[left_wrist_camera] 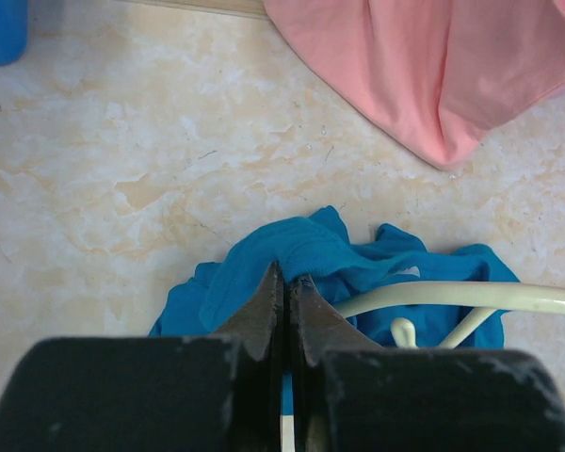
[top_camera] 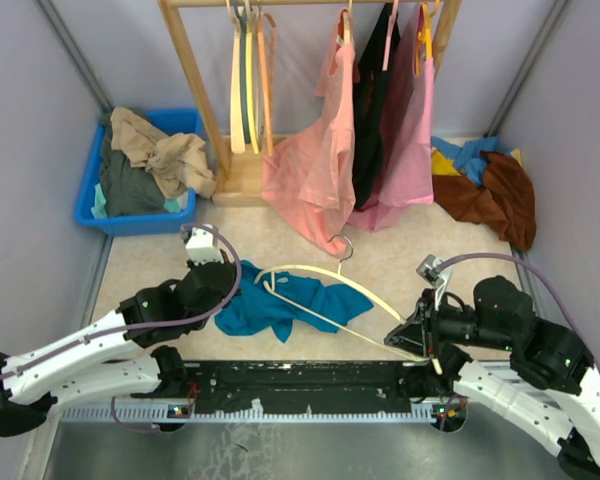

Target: Place the t-shirt on the hanger

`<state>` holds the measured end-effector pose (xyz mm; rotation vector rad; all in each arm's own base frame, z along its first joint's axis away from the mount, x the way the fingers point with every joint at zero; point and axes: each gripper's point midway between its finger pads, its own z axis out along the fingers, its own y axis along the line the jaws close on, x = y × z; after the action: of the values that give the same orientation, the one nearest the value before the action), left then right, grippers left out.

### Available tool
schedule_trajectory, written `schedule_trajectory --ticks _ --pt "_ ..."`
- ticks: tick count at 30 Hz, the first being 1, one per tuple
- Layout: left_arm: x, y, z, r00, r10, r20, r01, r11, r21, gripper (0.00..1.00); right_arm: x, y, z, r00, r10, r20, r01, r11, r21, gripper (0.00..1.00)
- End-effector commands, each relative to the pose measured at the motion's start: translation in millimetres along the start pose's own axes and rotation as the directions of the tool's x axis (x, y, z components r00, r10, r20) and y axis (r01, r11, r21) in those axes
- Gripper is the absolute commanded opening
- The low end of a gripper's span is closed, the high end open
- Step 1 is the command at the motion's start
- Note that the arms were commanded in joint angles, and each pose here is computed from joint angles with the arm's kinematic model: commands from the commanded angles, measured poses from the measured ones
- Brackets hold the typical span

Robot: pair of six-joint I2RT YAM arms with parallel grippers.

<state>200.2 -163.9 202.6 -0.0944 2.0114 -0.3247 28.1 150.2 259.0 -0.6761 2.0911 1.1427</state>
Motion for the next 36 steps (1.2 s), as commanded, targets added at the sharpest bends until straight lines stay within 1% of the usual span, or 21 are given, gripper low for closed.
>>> schedule_trajectory --ticks 1,5,10,21,26,36 --pt "-20.1 -11.2 -5.3 0.999 -0.004 0.037 0.003 0.999 0.033 0.0 -25.8 12.3 2.8 0.994 -0.043 0.101 0.048 0.997 -0.053 0.0" --pt "-19.5 -21.9 -4.3 1.0 0.025 0.017 -0.026 0.998 0.066 0.0 -32.5 7.9 8.4 0.992 -0.066 0.11 0.07 0.997 -0.03 0.0" --pt "-20.6 -34.1 -3.5 0.998 0.055 0.003 -0.055 0.993 0.103 0.0 -37.6 9.2 19.7 0.991 -0.09 0.099 0.096 0.994 -0.05 0.0" --pt "-49.6 -65.8 -13.7 0.995 0.082 0.048 -0.09 0.971 0.221 0.0 -38.1 15.7 31.5 0.988 -0.12 0.1 0.131 0.984 -0.118 0.0" --pt "-61.1 -81.2 -21.0 0.996 0.072 0.056 -0.085 0.955 0.284 0.0 -38.9 12.2 35.7 0.986 -0.123 0.113 0.136 0.985 -0.111 0.0" --pt "-100.5 -109.9 -47.3 0.993 0.06 0.104 -0.098 0.906 0.411 0.0 -34.7 15.3 42.6 0.984 -0.137 0.113 0.154 0.975 -0.157 0.0"
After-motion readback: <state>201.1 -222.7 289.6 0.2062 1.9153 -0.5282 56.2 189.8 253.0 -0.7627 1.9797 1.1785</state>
